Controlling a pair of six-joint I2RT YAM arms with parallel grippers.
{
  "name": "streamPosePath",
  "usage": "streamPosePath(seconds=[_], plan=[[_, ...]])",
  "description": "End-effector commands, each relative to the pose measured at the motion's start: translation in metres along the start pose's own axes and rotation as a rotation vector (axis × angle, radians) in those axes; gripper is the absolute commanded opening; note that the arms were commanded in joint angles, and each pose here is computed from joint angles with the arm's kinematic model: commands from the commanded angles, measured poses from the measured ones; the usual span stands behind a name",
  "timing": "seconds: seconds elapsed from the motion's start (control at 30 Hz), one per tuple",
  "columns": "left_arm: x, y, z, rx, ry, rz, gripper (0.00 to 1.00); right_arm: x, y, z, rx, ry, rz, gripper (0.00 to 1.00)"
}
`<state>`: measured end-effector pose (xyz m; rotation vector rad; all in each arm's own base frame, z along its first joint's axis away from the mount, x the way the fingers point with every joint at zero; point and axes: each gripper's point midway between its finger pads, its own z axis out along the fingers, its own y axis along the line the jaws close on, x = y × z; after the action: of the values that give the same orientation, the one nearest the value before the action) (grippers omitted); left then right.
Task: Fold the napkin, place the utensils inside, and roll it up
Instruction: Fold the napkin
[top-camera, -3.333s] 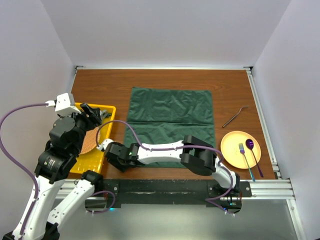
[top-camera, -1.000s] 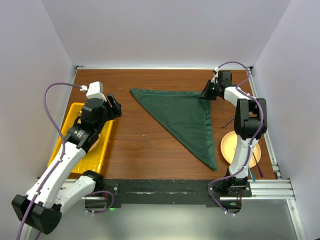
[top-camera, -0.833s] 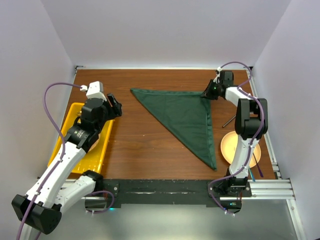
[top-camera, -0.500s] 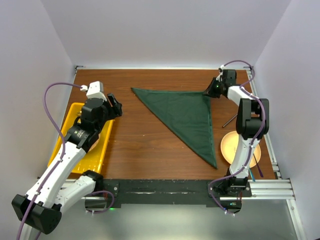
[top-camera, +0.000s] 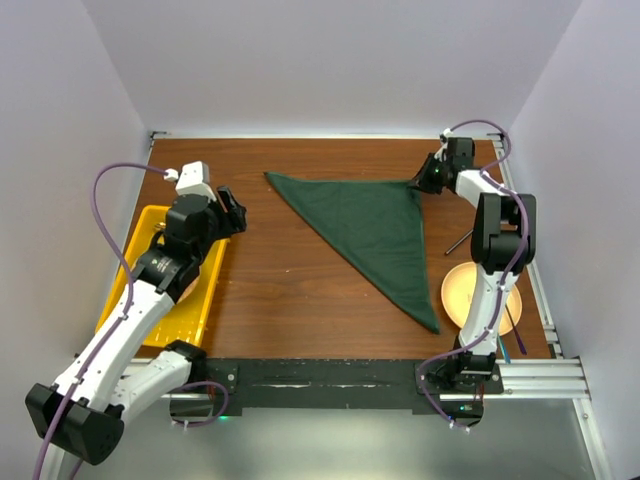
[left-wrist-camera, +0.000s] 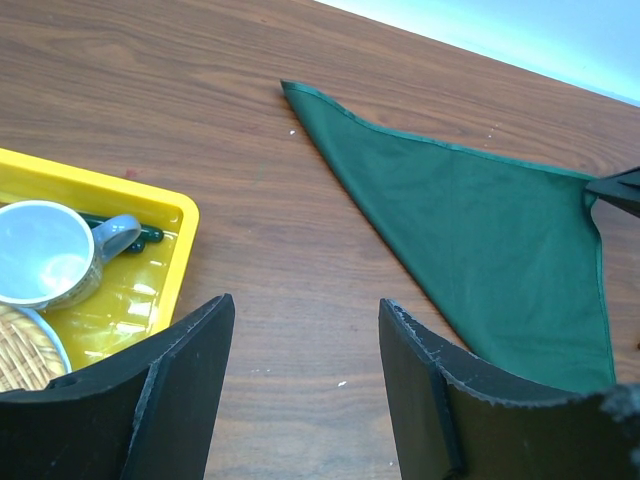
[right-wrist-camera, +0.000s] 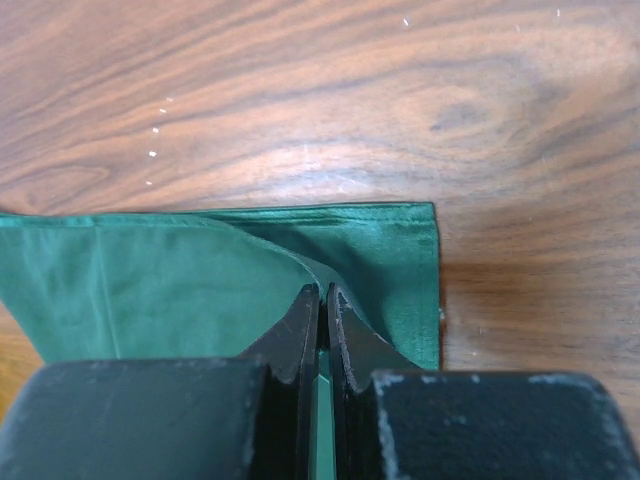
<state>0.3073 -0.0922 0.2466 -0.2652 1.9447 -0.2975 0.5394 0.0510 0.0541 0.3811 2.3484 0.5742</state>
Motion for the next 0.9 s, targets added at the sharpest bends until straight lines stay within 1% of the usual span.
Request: streamPosePath(seconds=[0.0,0.07,0.1,0.13,0.17,0.2,0.23,0.27,0.3,0.33,0.37,0.4,0.43,0.47,0.5,0.53,0.57,0.63,0.67,0.7,0.73,0.77,0.8,0.87], plan=[[-0.011,-0.01,0.004,0.04,-0.04,-0.025,0.65,-0.019,0.009,-0.002,-0.032,-0.043,-0.028,0.0],[-0.008,-0.014,0.006,0.064,-0.031,-0.021,0.65,-0.018,0.008,-0.001,-0.025,-0.04,-0.03,0.0],[-0.007,-0.016,0.009,0.07,-0.025,-0.02,0.65,-0.018,0.006,0.0,-0.019,-0.036,-0.031,0.02],[-0.003,-0.019,0.011,0.088,-0.012,-0.02,0.65,-0.015,0.004,0.0,-0.008,-0.02,-0.038,0.16],[-0.001,-0.022,0.013,0.103,-0.003,-0.019,0.65,-0.02,0.002,-0.003,0.013,-0.028,-0.048,0.24],[-0.001,-0.028,0.018,0.126,-0.003,-0.021,0.64,-0.024,-0.001,-0.006,0.04,-0.036,-0.063,0.34],[0.002,-0.035,0.02,0.162,0.012,-0.027,0.62,-0.024,-0.005,-0.01,0.076,-0.027,-0.086,0.46],[0.003,-0.039,0.023,0.175,0.015,-0.038,0.61,-0.035,-0.005,-0.017,0.103,-0.045,-0.112,0.59],[-0.001,-0.046,0.031,0.197,0.0,-0.051,0.6,-0.04,-0.01,-0.023,0.158,-0.048,-0.133,0.64],[0.004,-0.054,0.035,0.235,0.015,-0.071,0.58,-0.04,-0.01,-0.034,0.187,-0.031,-0.158,0.66],[0.003,-0.059,0.04,0.256,0.01,-0.082,0.56,-0.047,-0.007,-0.042,0.205,-0.049,-0.176,0.69],[-0.001,-0.069,0.052,0.287,-0.02,-0.096,0.53,-0.046,0.001,-0.049,0.218,-0.05,-0.2,0.71],[0.001,-0.074,0.058,0.311,-0.019,-0.113,0.47,-0.051,0.0,-0.07,0.282,-0.067,-0.21,0.72],[-0.01,-0.088,0.062,0.378,-0.068,-0.122,0.44,-0.045,-0.001,-0.078,0.306,-0.051,-0.196,0.73],[0.005,-0.09,0.079,0.381,-0.035,-0.116,0.41,-0.03,0.016,-0.081,0.299,-0.028,-0.214,0.72],[0.002,-0.103,0.083,0.433,-0.027,-0.12,0.35,-0.025,0.027,-0.1,0.312,-0.042,-0.192,0.72],[-0.004,-0.111,0.091,0.46,-0.044,-0.117,0.32,0.001,0.021,-0.102,0.343,0.007,-0.179,0.72],[-0.001,-0.126,0.117,0.491,-0.021,-0.098,0.25,0.036,0.038,-0.11,0.328,0.037,-0.185,0.72],[-0.001,-0.132,0.127,0.504,-0.017,-0.094,0.23,0.063,0.035,-0.124,0.329,0.064,-0.179,0.72],[0.004,-0.135,0.147,0.497,0.0,-0.071,0.22,0.081,0.04,-0.129,0.318,0.077,-0.175,0.71],[0.007,-0.136,0.158,0.483,0.012,-0.065,0.19,0.096,0.042,-0.133,0.308,0.084,-0.154,0.69],[0.012,-0.135,0.168,0.468,0.032,-0.055,0.17,0.116,0.034,-0.149,0.318,0.098,-0.144,0.66],[0.017,-0.134,0.186,0.446,0.036,-0.028,0.14,0.128,0.032,-0.155,0.323,0.107,-0.133,0.62],[0.027,-0.129,0.201,0.408,0.062,-0.013,0.12,0.157,0.019,-0.176,0.329,0.136,-0.101,0.6]])
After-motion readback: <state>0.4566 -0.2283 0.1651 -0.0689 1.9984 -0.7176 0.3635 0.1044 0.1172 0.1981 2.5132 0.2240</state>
